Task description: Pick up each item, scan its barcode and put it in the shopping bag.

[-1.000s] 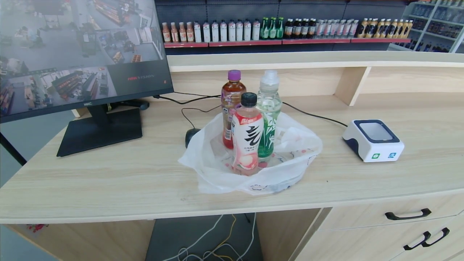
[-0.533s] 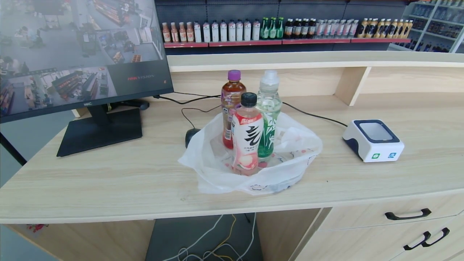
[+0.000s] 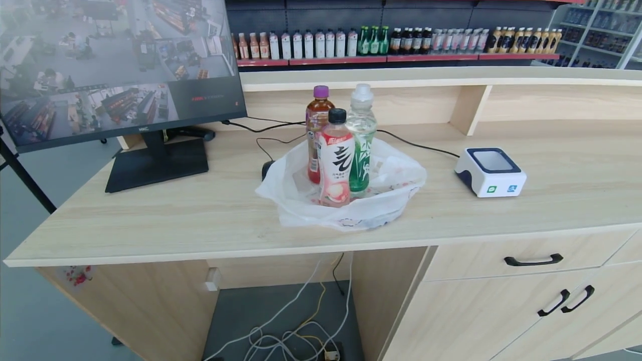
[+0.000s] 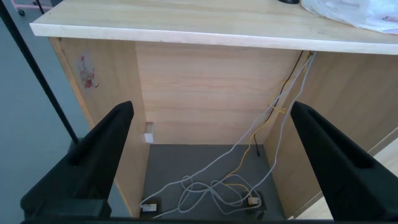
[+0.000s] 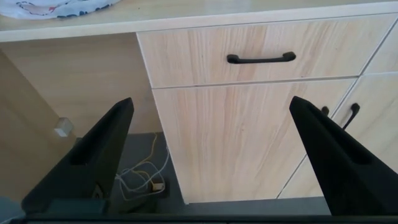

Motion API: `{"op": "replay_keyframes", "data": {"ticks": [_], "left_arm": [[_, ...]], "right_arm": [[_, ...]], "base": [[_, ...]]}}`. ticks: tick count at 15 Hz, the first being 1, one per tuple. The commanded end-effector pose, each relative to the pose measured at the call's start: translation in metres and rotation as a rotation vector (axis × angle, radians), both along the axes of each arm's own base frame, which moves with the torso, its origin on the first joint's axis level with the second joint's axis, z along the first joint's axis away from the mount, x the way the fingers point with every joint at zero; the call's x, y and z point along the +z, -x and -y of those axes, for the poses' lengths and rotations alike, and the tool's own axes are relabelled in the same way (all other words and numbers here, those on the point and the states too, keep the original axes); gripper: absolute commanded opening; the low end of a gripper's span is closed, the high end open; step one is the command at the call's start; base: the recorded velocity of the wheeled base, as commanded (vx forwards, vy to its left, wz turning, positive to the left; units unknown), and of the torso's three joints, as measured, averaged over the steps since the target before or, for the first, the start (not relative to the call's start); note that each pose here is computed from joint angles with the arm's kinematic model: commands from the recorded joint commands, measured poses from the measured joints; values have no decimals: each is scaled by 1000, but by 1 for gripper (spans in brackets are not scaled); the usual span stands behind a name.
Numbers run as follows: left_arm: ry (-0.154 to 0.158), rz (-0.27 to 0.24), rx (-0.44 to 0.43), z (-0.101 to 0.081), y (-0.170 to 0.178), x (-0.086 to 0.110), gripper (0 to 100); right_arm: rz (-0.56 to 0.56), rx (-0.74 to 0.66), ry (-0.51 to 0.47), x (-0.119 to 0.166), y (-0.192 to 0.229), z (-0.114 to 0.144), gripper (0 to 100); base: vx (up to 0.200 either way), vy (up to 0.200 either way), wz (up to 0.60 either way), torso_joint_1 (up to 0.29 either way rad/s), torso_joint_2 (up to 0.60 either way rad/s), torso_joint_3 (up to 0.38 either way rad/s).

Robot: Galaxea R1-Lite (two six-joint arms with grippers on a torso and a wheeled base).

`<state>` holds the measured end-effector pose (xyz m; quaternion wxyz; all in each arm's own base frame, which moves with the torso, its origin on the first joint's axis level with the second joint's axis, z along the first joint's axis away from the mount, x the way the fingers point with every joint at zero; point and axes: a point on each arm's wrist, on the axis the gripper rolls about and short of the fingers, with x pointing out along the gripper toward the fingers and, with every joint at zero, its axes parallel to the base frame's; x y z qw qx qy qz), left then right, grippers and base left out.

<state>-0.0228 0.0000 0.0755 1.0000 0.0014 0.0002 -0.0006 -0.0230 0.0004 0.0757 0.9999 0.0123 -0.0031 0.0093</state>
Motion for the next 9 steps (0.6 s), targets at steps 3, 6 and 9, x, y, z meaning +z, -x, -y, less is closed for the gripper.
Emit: {"op": "replay_keyframes", "data": {"ticks": [3,6,9], "left_arm": [[0,0,0,0,0,0,100],[0,0,0,0,0,0,100],[0,0,0,0,0,0,100]], "right_arm": [[-2,1,2,0,0,0,100],[-2,1,2,0,0,0,100],[-2,1,2,0,0,0,100]], "base": [[0,-67,0,6,2,-1],[0,-200,0,2,-1,5],[0,-200,0,6,2,-1]]}}
